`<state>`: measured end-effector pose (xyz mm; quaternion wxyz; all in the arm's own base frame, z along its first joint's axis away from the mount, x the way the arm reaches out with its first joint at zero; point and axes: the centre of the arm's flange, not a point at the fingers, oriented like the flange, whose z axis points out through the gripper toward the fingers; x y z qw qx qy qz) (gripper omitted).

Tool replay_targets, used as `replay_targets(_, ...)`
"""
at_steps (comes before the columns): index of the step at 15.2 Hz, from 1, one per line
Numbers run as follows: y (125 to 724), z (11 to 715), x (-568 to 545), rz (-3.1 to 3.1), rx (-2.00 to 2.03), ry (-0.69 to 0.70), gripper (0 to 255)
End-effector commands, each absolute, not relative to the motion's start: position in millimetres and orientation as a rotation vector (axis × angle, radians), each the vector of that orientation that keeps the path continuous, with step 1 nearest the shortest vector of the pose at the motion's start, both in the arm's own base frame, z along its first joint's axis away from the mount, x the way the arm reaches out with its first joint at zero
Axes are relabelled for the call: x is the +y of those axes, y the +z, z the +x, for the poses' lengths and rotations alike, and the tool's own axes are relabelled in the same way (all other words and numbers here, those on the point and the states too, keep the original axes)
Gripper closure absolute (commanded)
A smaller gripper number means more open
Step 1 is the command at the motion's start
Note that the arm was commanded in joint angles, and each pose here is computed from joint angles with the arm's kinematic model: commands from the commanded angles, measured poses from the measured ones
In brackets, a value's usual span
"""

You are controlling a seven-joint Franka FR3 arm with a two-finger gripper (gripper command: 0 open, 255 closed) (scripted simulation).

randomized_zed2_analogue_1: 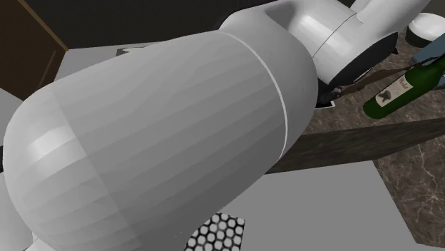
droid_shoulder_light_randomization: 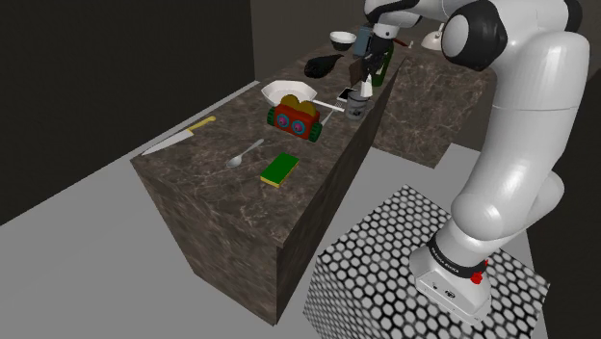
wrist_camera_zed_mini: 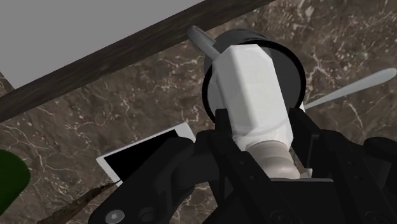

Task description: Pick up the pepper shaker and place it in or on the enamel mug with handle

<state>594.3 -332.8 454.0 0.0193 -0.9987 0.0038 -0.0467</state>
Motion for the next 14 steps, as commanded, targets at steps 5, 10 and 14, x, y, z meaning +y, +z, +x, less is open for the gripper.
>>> replay_targets(5,450,595,-332,-3.096,0.011,-0.133,0)
replay_targets(10,499,590,-334,-3.096,0.011,-0.133,0)
replay_targets(14,499,590,-334,-3.096,0.011,-0.133,0)
